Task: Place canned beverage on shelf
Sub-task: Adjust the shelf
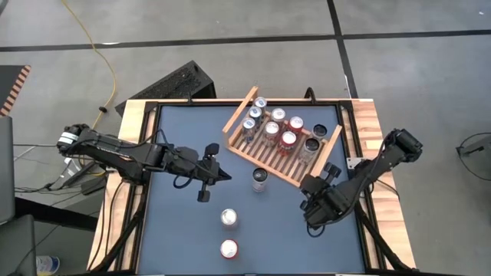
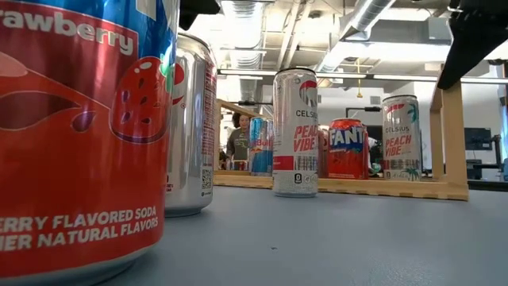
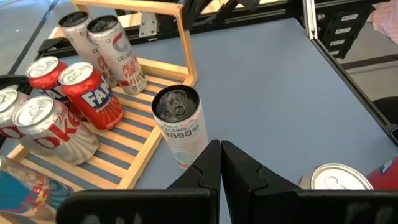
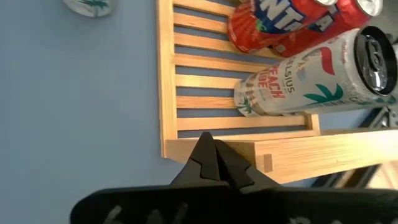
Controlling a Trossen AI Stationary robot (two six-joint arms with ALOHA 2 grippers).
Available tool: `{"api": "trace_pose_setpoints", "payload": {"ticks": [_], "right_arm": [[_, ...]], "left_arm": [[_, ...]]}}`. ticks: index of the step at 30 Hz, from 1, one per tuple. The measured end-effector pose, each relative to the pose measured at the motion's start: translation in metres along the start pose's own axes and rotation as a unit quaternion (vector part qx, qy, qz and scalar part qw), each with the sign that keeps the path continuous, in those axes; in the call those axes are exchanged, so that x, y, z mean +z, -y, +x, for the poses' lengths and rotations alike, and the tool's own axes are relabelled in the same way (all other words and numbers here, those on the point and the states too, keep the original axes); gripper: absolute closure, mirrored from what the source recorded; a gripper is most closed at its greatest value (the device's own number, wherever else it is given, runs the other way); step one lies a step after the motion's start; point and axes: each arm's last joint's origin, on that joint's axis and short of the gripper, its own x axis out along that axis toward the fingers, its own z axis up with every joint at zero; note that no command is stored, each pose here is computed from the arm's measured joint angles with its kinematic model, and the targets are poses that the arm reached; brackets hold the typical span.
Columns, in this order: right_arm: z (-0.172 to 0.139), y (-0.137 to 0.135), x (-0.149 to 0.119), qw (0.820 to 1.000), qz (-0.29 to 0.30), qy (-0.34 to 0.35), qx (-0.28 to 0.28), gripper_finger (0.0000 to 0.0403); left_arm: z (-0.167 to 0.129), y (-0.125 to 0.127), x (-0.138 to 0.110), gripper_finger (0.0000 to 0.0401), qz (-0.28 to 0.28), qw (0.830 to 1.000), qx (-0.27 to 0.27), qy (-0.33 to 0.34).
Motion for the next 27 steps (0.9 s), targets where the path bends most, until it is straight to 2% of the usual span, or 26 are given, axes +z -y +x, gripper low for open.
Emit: {"api": "trace_pose_setpoints", "payload": {"ticks": [11, 17, 23, 27], "right_arm": [[0.004, 0.012, 0.002, 0.998, 0.026, -0.025, -0.049, 0.0403], [0.006, 0.014, 0.004, 0.998, 0.026, -0.015, -0.056, 0.0403], [0.006, 0.014, 0.006, 0.998, 0.01, -0.005, -0.058, 0.0403], [-0.001, 0.011, 0.014, 0.999, -0.026, 0.007, -0.03, 0.0403]], "left_arm": [[0.0, 0.001, 0.0, 0.0401, 0.001, 1.0, -0.002, 0.0], [0.0, 0.001, 0.0, 0.0401, 0.006, 1.0, -0.002, -0.001], [0.0, 0.001, 0.0, 0.0401, 0.002, 1.0, -0.002, -0.002], [-0.003, 0.001, 0.001, 0.0401, -0.009, 1.0, -0.011, 0.002]]}}
